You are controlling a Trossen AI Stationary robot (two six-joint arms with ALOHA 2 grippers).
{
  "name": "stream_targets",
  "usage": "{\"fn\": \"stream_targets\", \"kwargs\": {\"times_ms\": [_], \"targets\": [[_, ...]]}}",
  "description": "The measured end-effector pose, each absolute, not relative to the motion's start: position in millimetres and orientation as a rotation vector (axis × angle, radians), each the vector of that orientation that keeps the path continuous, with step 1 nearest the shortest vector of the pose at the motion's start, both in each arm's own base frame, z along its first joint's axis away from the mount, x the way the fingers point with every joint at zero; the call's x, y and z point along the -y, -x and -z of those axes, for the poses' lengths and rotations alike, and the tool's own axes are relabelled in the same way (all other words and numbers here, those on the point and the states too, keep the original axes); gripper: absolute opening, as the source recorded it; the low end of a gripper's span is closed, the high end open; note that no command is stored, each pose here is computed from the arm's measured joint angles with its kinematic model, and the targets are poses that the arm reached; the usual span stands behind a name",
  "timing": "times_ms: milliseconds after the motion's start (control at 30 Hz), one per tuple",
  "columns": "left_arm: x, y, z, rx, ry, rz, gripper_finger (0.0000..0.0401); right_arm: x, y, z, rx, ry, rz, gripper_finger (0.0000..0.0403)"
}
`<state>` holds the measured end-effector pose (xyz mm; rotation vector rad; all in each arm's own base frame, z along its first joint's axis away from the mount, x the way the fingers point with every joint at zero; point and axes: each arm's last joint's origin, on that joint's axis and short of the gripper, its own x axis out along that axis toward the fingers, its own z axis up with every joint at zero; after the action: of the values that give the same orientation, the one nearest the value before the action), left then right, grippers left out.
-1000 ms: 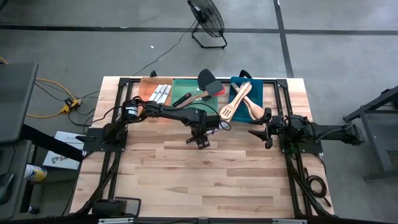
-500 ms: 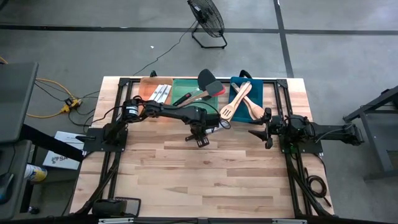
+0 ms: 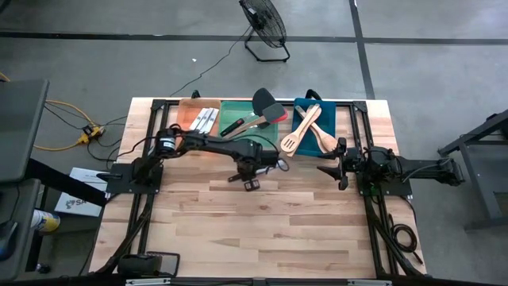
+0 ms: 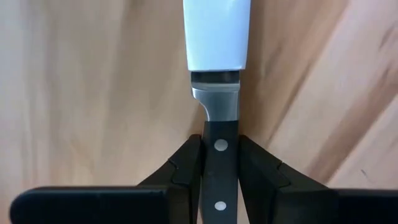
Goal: Pick & Place Kitchen Items
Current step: Put the black knife into the orange bin
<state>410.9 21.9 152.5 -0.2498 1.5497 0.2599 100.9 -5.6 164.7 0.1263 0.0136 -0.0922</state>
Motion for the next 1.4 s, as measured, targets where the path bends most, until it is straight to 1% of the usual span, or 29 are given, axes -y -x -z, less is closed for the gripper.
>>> {"fn": "stream_targets", "kwargs": {"times_ms": [100,167,467,633,867,1200,1400], "targets": [[-16,-407,-158,-1.570,0.238,-0.257,0.0073,6,-101,-165,-0.014,-0.126,0.092,0.0205],[-12,-400,-160,-1.624,0.237,-0.271,0.0073,6,-101,-165,-0.014,-0.126,0.092,0.0205],[3,-390,-188,-1.597,0.203,-0.286,0.0073,6,-101,-165,-0.010,-0.126,0.093,0.0205],[3,-381,-204,-1.572,0.171,-0.354,0.0073,6,-101,-165,-0.010,-0.126,0.093,0.0205],[-10,-342,-216,-1.515,0.224,-0.485,0.0073,6,-101,-165,-0.012,-0.126,0.092,0.0205],[-30,-282,-243,-1.317,0.357,-0.702,0.0073,6,-101,-165,-0.014,-0.126,0.092,0.0205],[-49,-260,-262,-1.212,0.388,-0.817,0.0073,6,-101,-165,-0.014,-0.126,0.092,0.0205]]}}
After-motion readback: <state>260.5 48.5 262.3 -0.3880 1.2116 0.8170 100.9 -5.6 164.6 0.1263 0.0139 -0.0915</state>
